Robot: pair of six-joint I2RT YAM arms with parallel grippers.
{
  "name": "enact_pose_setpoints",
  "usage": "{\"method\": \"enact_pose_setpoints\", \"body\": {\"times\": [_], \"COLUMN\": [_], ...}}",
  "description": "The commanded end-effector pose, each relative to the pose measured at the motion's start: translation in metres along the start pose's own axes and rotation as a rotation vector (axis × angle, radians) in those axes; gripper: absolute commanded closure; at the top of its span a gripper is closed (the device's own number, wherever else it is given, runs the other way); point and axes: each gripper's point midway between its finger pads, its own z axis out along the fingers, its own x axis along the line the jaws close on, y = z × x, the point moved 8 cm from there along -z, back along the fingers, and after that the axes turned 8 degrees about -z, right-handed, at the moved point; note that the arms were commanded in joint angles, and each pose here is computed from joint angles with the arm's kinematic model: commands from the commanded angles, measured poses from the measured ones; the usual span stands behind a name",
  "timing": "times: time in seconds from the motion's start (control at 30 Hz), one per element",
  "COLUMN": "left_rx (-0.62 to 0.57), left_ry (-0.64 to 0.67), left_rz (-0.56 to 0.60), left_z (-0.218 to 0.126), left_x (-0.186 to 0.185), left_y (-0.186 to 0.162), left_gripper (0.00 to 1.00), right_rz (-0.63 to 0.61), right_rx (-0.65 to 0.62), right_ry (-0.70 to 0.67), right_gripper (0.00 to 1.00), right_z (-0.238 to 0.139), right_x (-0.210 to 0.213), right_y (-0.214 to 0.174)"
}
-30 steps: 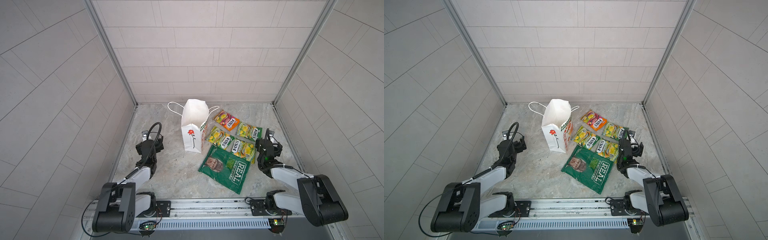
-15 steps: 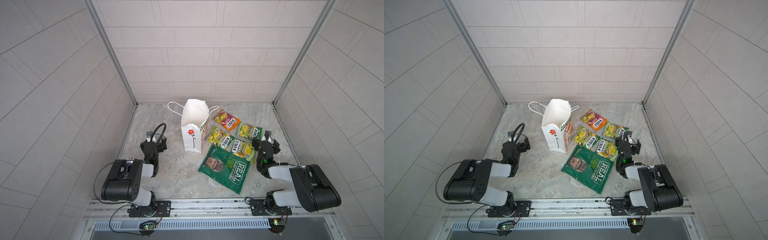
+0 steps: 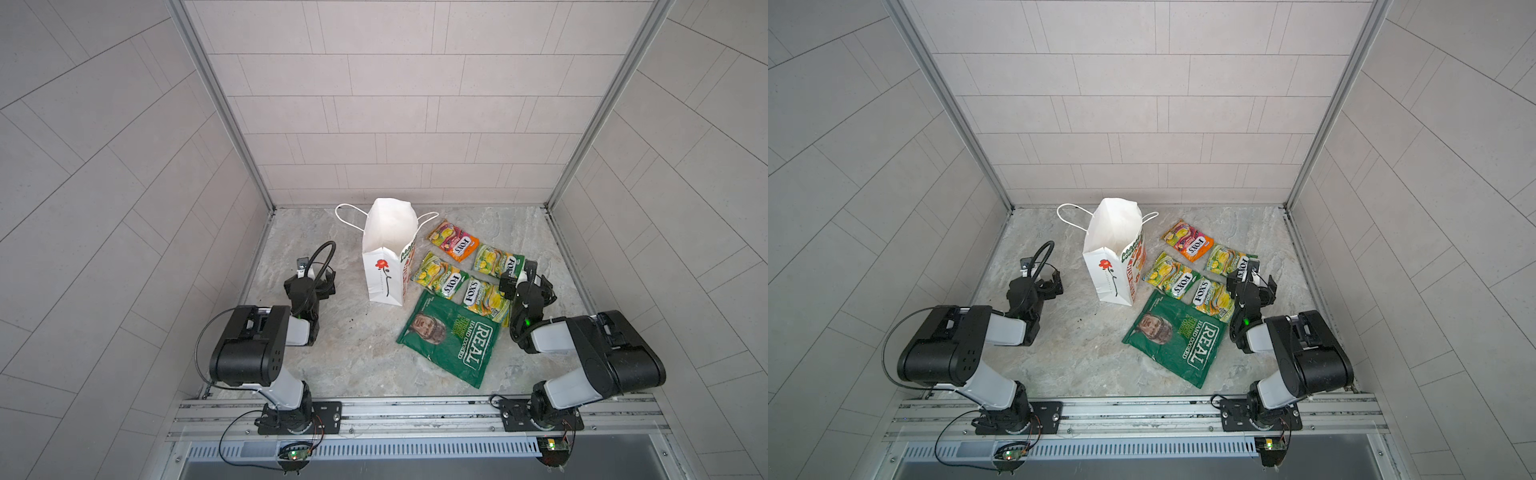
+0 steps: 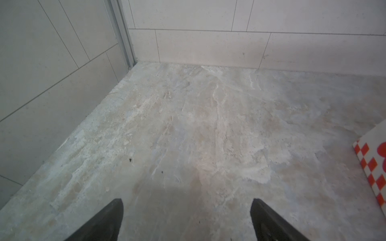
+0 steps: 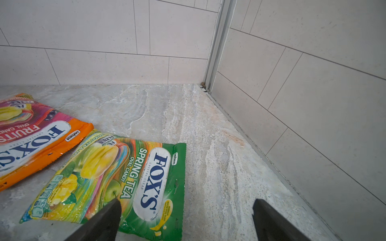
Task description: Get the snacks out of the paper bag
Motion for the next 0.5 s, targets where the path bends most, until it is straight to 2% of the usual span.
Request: {"method": "enact_pose_setpoints", "body": {"times": [0.0,0.13,0.37,0.47], "left_rx": [-0.004,0.002,0.023,0.023], "left_ry": [0.031,0.015,-0.018,-0.019], "left_rz": [-0.005,0.002,0.018,0.018], "left_z": [0.002,0.003,0.004,0.004], "left_x": [0.003,0.001,-0.003,-0.003], "left_y": [0.004,0.004,0.003,0.003], "left_gripper": [0.00,0.00,0.00,0.00], "right_rz": [-0.041,-0.078,-0.088,-0.066], "right_rx": [0.032,0.084,0.096,0.045], "right_ry": [0.011,0.032,0.061,0.052], "right_gripper": [0.01,0.01,0.01,0.01], "right_z": [0.009,0.019,0.018,0.016], "right_x": [0.005,0.012,0.014,0.013], "right_y": [0.003,0.006,-0.001,-0.003]}}
